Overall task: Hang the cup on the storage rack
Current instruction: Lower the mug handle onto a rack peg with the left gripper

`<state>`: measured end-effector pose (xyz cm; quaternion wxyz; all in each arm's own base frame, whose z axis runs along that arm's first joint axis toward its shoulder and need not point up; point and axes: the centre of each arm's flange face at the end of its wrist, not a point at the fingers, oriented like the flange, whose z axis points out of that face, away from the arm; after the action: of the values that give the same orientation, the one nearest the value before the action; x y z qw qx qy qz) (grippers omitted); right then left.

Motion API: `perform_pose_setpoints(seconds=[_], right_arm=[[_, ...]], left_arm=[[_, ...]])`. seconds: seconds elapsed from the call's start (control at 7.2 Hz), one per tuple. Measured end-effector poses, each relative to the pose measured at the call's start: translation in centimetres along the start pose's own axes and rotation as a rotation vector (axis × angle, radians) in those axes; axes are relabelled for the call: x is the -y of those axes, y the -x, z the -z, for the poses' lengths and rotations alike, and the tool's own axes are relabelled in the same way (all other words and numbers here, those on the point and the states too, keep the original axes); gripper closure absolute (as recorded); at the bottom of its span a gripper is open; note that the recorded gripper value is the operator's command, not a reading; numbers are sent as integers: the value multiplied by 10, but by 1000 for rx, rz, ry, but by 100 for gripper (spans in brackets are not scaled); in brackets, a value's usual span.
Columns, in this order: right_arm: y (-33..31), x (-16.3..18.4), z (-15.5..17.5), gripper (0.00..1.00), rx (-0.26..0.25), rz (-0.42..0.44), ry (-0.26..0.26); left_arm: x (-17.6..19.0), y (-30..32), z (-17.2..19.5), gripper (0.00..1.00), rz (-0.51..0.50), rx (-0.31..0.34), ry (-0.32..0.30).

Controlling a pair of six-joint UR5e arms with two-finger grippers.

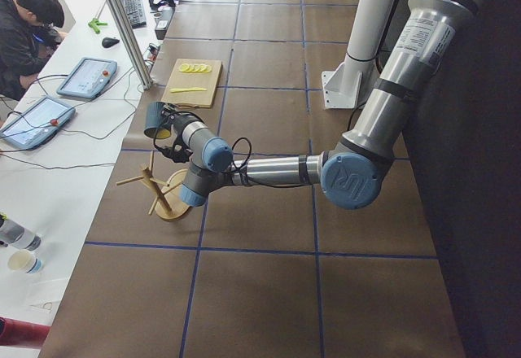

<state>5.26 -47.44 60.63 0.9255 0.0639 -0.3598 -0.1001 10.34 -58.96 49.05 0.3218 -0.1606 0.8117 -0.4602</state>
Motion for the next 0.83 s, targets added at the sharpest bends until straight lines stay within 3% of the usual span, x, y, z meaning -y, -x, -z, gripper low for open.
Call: perform_pose_setpoints(seconds=[0.83], right_arm=[[8,3,9,0,-3,14,-18]], left_arm=[[46,18,35,99,32,-63,-23]])
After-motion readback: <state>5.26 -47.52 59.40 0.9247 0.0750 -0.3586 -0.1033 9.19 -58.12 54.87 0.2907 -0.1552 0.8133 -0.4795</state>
